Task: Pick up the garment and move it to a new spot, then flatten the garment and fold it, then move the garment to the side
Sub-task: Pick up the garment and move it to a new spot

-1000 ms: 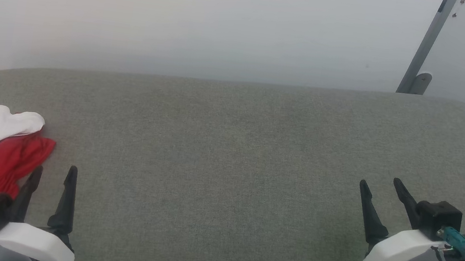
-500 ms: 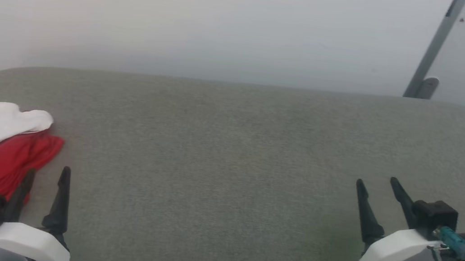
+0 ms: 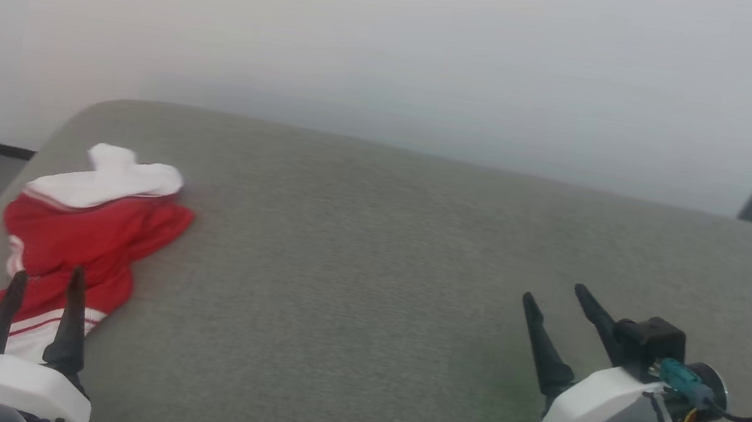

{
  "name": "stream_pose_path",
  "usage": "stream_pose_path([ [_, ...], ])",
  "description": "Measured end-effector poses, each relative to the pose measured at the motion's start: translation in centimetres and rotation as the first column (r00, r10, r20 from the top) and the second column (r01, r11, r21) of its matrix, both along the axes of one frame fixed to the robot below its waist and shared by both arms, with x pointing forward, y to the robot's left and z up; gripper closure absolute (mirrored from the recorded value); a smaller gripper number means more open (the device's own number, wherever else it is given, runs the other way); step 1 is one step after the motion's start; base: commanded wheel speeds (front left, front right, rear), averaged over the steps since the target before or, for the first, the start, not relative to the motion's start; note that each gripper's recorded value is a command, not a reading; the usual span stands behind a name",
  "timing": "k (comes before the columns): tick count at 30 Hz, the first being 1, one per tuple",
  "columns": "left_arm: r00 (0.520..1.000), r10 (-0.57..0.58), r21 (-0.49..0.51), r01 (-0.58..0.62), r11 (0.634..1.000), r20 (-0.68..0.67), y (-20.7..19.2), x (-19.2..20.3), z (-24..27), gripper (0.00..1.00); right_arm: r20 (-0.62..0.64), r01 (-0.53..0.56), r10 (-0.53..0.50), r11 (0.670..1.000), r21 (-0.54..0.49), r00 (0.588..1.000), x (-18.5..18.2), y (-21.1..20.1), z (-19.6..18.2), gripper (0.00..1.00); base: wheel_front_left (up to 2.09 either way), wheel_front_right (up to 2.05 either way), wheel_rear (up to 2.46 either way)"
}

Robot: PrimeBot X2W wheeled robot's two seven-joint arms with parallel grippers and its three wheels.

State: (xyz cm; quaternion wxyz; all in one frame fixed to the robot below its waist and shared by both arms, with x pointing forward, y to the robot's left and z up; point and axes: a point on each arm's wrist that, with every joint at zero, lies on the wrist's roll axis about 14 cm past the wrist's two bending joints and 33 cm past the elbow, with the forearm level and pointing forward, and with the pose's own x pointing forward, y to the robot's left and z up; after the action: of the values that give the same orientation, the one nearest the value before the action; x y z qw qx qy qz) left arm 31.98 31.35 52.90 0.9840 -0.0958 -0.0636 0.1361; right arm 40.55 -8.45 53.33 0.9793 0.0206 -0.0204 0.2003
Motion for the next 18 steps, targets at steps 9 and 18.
stream_pose_path([
  [9, 0.993, 0.119, -0.01, -0.119, 0.993, 0.006, 3.3, -4.6, 0.0, 0.0, 0.006, -0.149, 0.149, 0.989, -0.002, 0.989, -0.3, 5.8, 0.4, 0.0, 0.0, 0.0, 0.0],
  [18, 0.987, 0.158, -0.022, -0.158, 0.987, 0.002, 4.1, -6.1, 0.0, 0.0, 0.004, -0.188, 0.188, 0.982, -0.003, 0.982, -0.3, 7.3, 0.2, 0.0, 0.0, 0.0, 0.0],
])
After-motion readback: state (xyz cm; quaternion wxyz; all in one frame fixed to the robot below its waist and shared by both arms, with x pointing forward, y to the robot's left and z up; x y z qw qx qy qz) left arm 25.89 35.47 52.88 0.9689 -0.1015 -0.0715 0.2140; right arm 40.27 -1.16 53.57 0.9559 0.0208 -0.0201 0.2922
